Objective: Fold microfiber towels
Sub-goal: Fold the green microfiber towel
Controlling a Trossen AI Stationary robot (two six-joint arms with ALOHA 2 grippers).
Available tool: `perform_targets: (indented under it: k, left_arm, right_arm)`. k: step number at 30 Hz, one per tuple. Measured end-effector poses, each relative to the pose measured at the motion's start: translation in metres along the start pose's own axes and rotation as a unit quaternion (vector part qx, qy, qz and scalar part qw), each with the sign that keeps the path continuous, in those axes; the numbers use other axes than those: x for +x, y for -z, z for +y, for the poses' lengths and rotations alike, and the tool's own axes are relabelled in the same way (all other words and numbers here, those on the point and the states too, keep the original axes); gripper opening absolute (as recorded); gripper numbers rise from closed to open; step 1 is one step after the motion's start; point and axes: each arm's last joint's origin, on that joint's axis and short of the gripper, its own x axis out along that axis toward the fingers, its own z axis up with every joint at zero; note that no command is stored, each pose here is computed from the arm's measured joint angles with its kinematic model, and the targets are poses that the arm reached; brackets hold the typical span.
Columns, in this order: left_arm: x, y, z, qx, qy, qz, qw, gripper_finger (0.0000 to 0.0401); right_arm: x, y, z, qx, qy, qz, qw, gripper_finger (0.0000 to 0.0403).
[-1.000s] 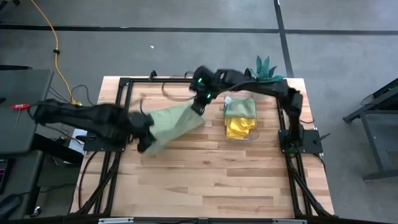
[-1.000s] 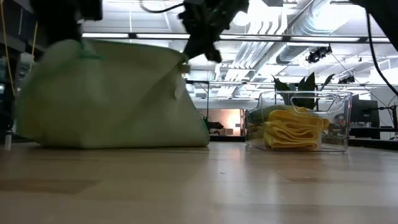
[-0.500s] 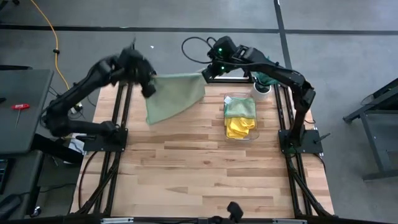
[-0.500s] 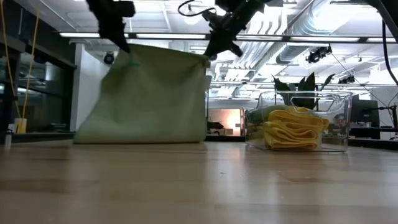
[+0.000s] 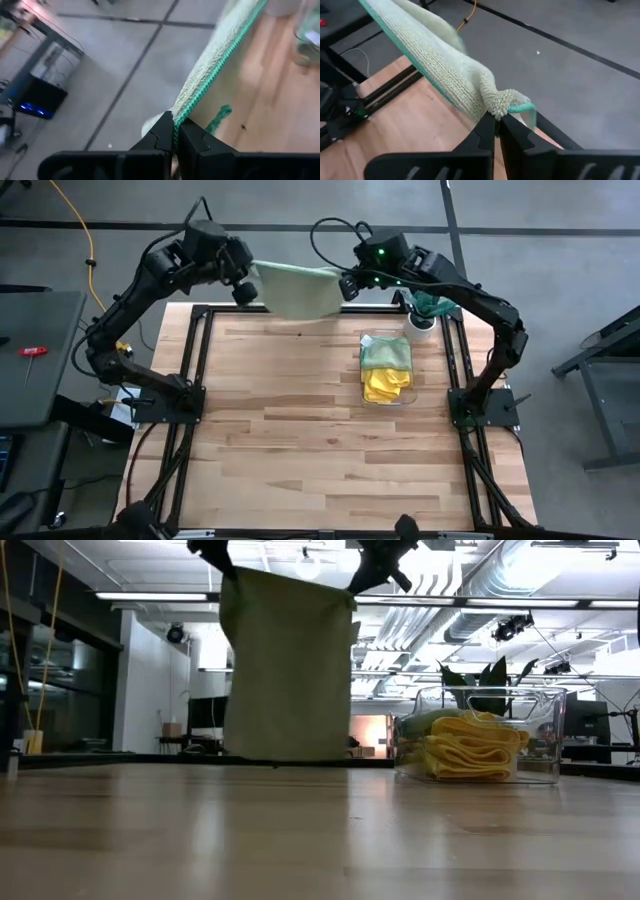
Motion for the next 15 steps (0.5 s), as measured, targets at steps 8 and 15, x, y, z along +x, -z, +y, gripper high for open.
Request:
perform_targets:
  k: [8, 15]
  left_arm:
    - [-0.007, 0.016, -0.024, -0.024, 0.05, 0.105, 0.993, 0.0]
    - [-0.015, 0.052, -0.043, -0.072, 0.036, 0.224, 0.971, 0.0]
  right_arm:
    - [-0.001, 0.016, 0.026, -0.024, -0.029, 0.054, 0.998, 0.0]
    - [-0.006, 0.038, 0.035, -0.037, 0.011, 0.135, 0.99, 0.0002]
